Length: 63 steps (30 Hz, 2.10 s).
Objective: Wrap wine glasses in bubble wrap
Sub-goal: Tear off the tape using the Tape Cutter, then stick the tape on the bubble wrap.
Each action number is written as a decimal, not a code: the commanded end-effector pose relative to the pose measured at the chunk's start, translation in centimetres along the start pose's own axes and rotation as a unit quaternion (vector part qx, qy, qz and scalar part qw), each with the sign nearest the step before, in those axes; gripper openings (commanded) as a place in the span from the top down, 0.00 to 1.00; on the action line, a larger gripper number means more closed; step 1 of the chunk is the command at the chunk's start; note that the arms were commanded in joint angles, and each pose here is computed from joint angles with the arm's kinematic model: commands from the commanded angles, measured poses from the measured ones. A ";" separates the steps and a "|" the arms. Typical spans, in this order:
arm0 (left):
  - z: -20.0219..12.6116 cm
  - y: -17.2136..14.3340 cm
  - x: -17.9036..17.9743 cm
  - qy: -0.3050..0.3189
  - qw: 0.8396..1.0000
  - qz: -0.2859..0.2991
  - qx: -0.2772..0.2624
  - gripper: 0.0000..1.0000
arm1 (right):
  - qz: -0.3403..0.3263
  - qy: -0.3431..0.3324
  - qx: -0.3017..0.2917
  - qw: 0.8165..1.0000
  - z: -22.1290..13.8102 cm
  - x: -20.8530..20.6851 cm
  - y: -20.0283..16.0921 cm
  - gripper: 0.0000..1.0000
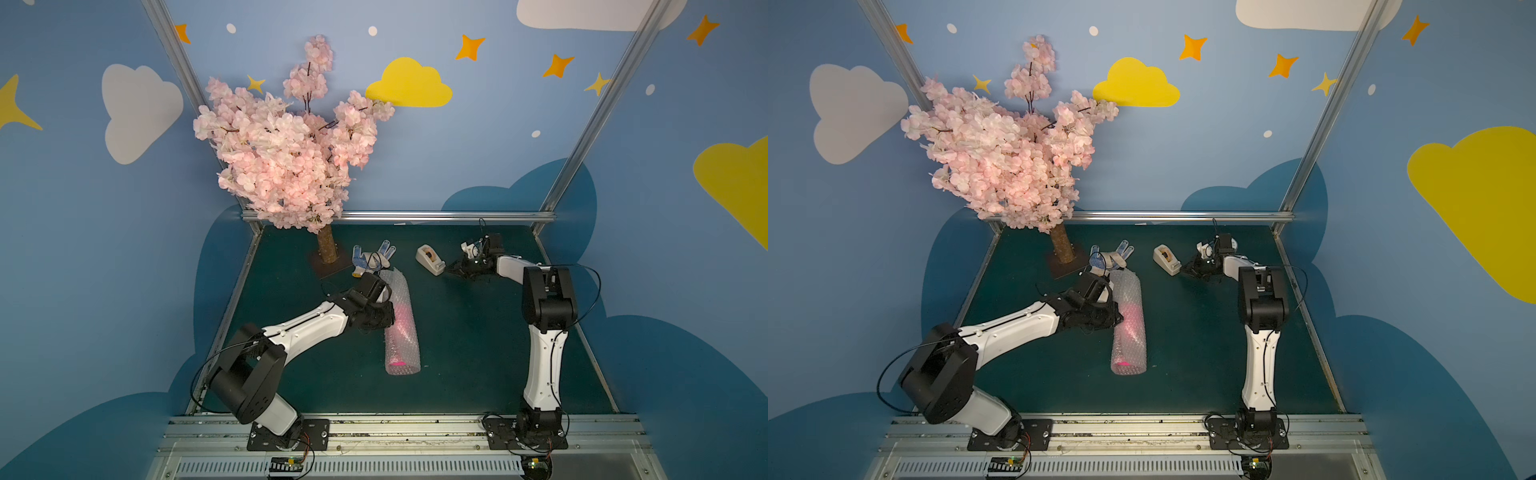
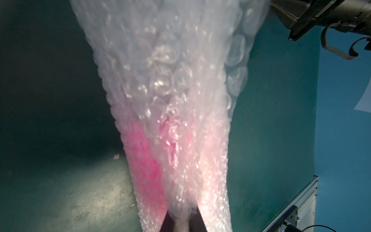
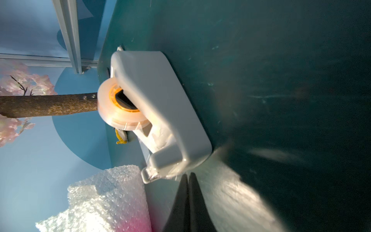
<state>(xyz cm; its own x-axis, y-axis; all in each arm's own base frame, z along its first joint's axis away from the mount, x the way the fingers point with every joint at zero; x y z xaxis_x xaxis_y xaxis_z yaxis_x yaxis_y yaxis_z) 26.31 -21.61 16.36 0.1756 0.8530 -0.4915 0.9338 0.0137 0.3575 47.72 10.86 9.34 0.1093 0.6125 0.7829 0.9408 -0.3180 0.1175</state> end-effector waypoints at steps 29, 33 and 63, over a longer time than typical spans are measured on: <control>0.9 -0.6 0.7 0.006 1.000 -0.002 0.019 0.88 | 0.018 -0.095 0.027 0.995 -1.2 -1.7 -2.5 1.00; 0.9 -0.6 0.7 0.006 1.000 0.000 0.018 0.88 | -0.007 -0.059 0.041 0.997 -3.1 0.4 -4.2 1.00; 1.4 -1.1 0.9 -0.015 1.000 0.009 0.015 0.88 | -0.210 0.080 0.310 0.924 -3.7 13.5 -24.9 1.00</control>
<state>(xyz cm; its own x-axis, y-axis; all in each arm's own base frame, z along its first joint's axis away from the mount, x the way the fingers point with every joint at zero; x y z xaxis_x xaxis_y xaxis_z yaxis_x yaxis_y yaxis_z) 26.66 -22.20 15.88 0.2136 0.8168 -0.5359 0.9222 0.0124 0.3864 25.20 24.50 20.31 -0.3267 0.4346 0.8393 0.9035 0.4041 0.1425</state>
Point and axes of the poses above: each gripper's point midway between its finger pads, its own z axis out along the fingers, its own x axis along the line the jaws close on, y = z × x, the point moved 9 cm from there along -z, back along the fingers, and after that the axes turned 5 degrees about z, right-handed, at the moved point
